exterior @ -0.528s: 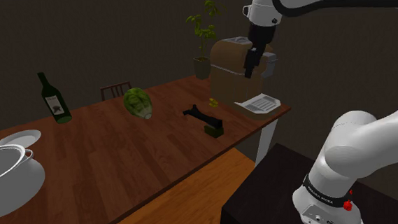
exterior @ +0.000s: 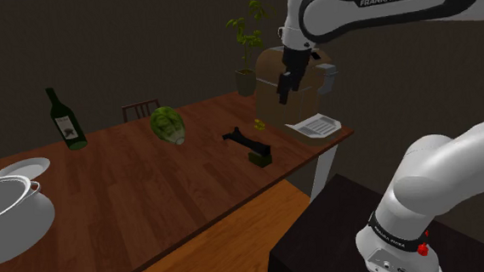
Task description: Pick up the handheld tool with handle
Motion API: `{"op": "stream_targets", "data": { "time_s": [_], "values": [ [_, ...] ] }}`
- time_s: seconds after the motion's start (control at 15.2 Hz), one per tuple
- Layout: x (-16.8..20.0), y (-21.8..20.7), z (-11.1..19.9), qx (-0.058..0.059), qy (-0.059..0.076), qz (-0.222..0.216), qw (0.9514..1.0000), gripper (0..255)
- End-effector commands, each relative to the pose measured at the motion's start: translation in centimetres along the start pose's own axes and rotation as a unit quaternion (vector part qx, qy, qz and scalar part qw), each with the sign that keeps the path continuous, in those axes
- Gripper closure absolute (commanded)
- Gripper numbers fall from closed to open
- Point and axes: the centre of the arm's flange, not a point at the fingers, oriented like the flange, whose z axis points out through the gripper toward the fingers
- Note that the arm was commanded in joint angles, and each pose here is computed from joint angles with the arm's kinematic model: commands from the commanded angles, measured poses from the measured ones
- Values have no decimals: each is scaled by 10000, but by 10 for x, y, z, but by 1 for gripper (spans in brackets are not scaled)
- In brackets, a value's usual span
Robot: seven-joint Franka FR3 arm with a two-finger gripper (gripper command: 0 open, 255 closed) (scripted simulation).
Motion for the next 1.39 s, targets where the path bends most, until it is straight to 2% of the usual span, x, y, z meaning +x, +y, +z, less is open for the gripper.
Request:
{"op": "stream_targets", "data": {
  "time_s": [0.0,0.66,1.32],
  "values": [
    [18,4,23,42,-21,109,9999,0],
    [100,30,127,246,-145,638,9976,0],
    [178,60,234,449,-269,1165,9918,0]
  ]
}}
